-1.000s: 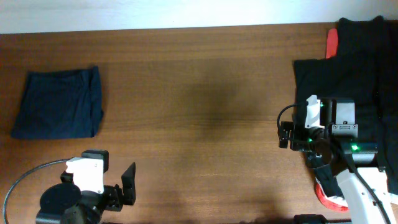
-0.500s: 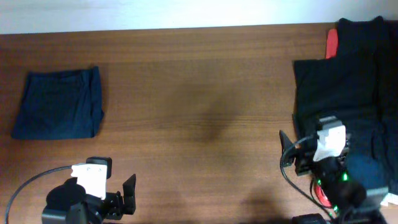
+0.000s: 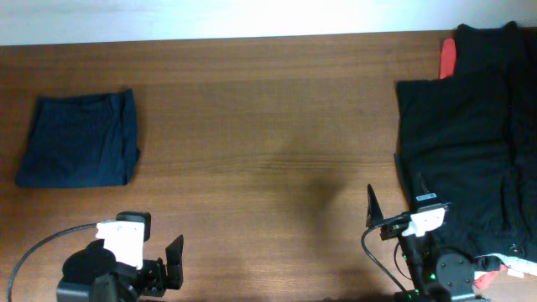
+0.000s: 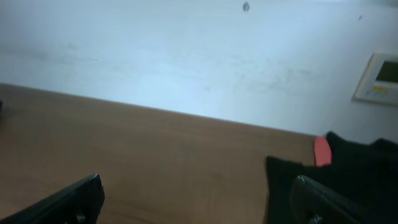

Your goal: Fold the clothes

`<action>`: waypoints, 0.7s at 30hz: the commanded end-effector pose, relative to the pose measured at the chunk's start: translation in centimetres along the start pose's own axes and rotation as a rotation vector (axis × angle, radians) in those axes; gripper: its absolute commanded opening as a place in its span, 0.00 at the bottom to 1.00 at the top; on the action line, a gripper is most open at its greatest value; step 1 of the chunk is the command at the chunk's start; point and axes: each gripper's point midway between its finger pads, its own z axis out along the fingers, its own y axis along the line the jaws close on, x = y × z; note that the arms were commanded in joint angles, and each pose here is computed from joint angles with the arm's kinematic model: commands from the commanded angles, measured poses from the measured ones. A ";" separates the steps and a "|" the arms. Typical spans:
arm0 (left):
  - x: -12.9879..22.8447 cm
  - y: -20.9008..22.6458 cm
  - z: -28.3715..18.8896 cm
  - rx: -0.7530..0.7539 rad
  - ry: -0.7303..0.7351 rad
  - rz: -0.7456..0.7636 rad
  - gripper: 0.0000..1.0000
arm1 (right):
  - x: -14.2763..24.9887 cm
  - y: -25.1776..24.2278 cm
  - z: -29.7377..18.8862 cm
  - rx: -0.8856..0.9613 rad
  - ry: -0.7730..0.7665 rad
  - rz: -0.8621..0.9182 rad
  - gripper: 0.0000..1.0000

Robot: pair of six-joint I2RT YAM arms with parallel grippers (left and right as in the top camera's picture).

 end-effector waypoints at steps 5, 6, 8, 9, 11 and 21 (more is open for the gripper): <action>-0.1 0.2 0.0 -0.009 -0.006 -0.012 0.99 | 2.3 -0.8 0.8 0.060 -0.033 -0.055 0.99; -0.1 0.2 0.0 -0.009 -0.006 -0.012 0.99 | 2.6 -0.8 0.8 0.059 -0.019 -0.071 0.99; -0.1 0.2 0.0 -0.009 -0.006 -0.012 0.99 | 4.4 -0.6 0.8 0.051 0.054 -0.081 0.99; -0.1 0.2 0.0 -0.009 -0.006 -0.012 0.99 | 5.7 -0.5 0.7 0.044 0.105 -0.078 0.99; -0.1 0.2 0.0 -0.009 -0.006 -0.012 0.99 | 5.7 -0.7 0.7 0.057 0.107 -0.080 0.99; -0.1 0.2 0.0 -0.009 -0.006 -0.012 0.99 | 5.7 -0.8 0.7 0.062 0.108 -0.080 0.99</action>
